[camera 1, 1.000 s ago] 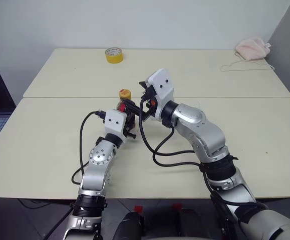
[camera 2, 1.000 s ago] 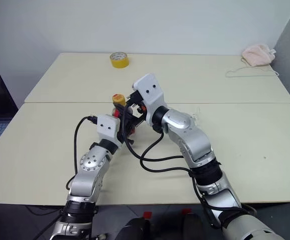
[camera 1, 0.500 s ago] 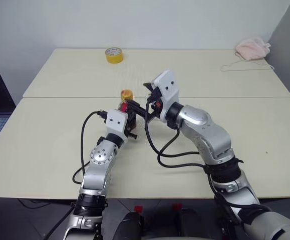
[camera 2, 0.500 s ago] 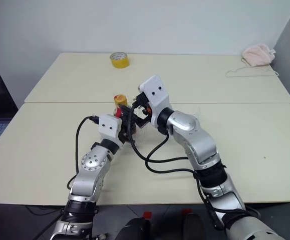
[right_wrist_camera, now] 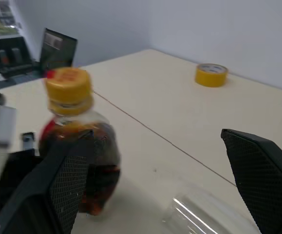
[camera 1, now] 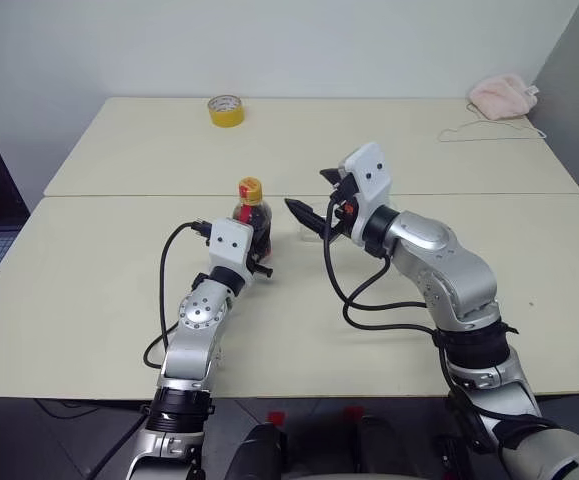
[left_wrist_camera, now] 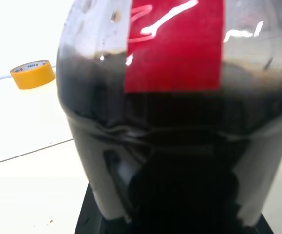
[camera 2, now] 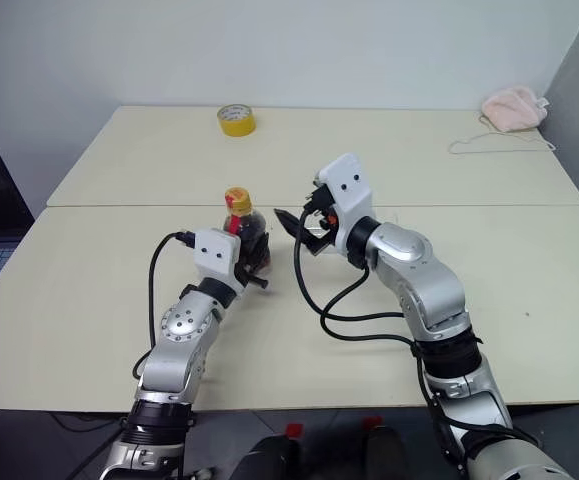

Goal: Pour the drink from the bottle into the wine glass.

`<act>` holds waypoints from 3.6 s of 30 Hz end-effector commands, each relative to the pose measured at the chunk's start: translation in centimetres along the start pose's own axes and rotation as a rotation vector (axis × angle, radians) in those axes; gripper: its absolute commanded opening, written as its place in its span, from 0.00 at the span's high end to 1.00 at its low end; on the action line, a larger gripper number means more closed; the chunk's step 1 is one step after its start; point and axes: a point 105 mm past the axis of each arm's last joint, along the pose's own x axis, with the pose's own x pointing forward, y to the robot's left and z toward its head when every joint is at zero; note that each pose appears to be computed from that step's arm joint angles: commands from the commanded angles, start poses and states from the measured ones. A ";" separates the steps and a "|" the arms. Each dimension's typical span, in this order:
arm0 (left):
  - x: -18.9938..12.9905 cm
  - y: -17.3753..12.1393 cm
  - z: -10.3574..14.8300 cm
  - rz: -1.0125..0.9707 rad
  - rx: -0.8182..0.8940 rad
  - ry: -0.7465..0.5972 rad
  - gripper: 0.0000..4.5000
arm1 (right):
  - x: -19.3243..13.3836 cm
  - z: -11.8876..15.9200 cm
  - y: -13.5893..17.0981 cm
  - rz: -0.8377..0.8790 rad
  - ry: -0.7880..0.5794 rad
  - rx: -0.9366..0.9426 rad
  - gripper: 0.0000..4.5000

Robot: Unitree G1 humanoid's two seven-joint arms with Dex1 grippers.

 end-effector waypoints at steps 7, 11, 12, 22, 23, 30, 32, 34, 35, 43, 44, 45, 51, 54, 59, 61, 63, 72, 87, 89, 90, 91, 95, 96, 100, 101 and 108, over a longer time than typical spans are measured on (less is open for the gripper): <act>0.3 -0.1 2.2 -0.003 0.021 -0.089 0.78 | 2.3 2.9 2.9 0.057 -0.094 -0.038 0.01; 0.3 -0.1 2.2 -0.006 0.022 -0.089 0.78 | 3.5 3.0 2.7 0.028 -0.090 -0.078 0.01; 0.4 -0.2 2.2 -0.007 0.022 -0.089 0.78 | 3.6 3.0 2.6 0.024 -0.088 -0.086 0.01; 0.4 -0.2 2.2 -0.006 0.022 -0.087 0.78 | 4.5 2.7 1.7 -0.029 -0.080 -0.100 0.01; 0.4 -0.2 2.2 -0.006 0.022 -0.088 0.78 | 4.5 2.7 1.6 -0.034 -0.080 -0.097 0.01; 0.5 -0.1 2.2 -0.003 0.019 -0.088 0.78 | 3.6 2.4 0.3 -0.081 -0.073 -0.075 0.01; 0.5 -0.1 2.2 -0.002 0.018 -0.088 0.78 | 3.3 2.3 0.0 -0.091 -0.070 -0.068 0.01; 0.5 -0.1 2.2 0.000 0.018 -0.088 0.78 | 2.9 2.3 -0.2 -0.099 -0.069 -0.062 0.01; 0.5 -0.1 2.2 0.001 0.019 -0.088 0.78 | 2.6 2.3 -0.3 -0.101 -0.069 -0.060 0.01; 0.4 0.0 2.2 0.006 0.019 -0.086 0.78 | 1.0 2.7 -0.7 -0.112 -0.072 -0.045 0.01; 0.4 0.1 2.2 0.006 0.018 -0.086 0.78 | 0.7 2.7 -0.8 -0.116 -0.070 -0.042 0.01; 0.4 0.1 2.3 0.006 0.019 -0.087 0.78 | 0.5 2.6 -1.0 -0.120 -0.066 -0.039 0.01; 0.4 0.1 2.3 0.005 0.018 -0.089 0.78 | -0.3 2.1 -2.0 -0.153 -0.047 -0.029 0.01; 0.5 0.1 2.3 0.007 0.019 -0.089 0.78 | -0.6 1.9 -1.9 -0.136 -0.044 -0.013 0.01; 0.4 0.4 2.3 0.014 0.018 -0.093 0.78 | -1.1 1.0 -1.8 -0.118 -0.013 -0.018 0.01; 0.4 0.5 2.3 0.019 0.013 -0.098 0.78 | -1.3 0.8 -1.7 -0.104 -0.007 -0.017 0.01; 0.3 0.9 2.4 0.028 0.005 -0.102 0.78 | -1.6 0.4 -1.4 -0.075 -0.001 -0.008 0.01; -0.1 3.1 2.2 0.090 -0.029 -0.105 0.78 | -2.4 -0.8 -1.4 -0.049 0.029 -0.008 0.01; -1.2 5.5 1.9 0.151 -0.051 -0.117 0.78 | -6.2 -2.0 -0.7 0.088 0.045 -0.016 0.01; -1.4 6.1 1.7 0.164 -0.079 -0.117 0.78 | -7.1 -2.0 0.3 0.151 0.043 -0.015 0.01; -1.5 6.7 1.5 0.184 -0.087 -0.112 0.78 | -7.6 -2.0 0.8 0.183 0.047 -0.014 0.01; -1.6 7.1 1.3 0.197 -0.096 -0.109 0.78 | -7.9 -2.1 1.0 0.196 0.050 -0.015 0.01; -1.7 8.0 1.2 0.216 -0.121 -0.113 0.78 | -8.5 -2.7 0.9 0.196 0.076 -0.042 0.01; -1.7 8.2 1.0 0.226 -0.126 -0.108 0.78 | -8.5 -2.8 0.9 0.196 0.082 -0.051 0.01; -1.8 9.2 0.0 0.241 -0.134 -0.088 0.78 | -7.6 -2.6 0.8 0.169 0.067 -0.066 0.01; -1.8 9.4 -0.1 0.239 -0.135 -0.089 0.78 | -7.4 -2.5 0.9 0.169 0.063 -0.068 0.01; -0.5 10.2 -0.5 0.194 -0.142 -0.107 0.78 | -6.1 -2.5 2.5 0.224 0.063 -0.071 0.01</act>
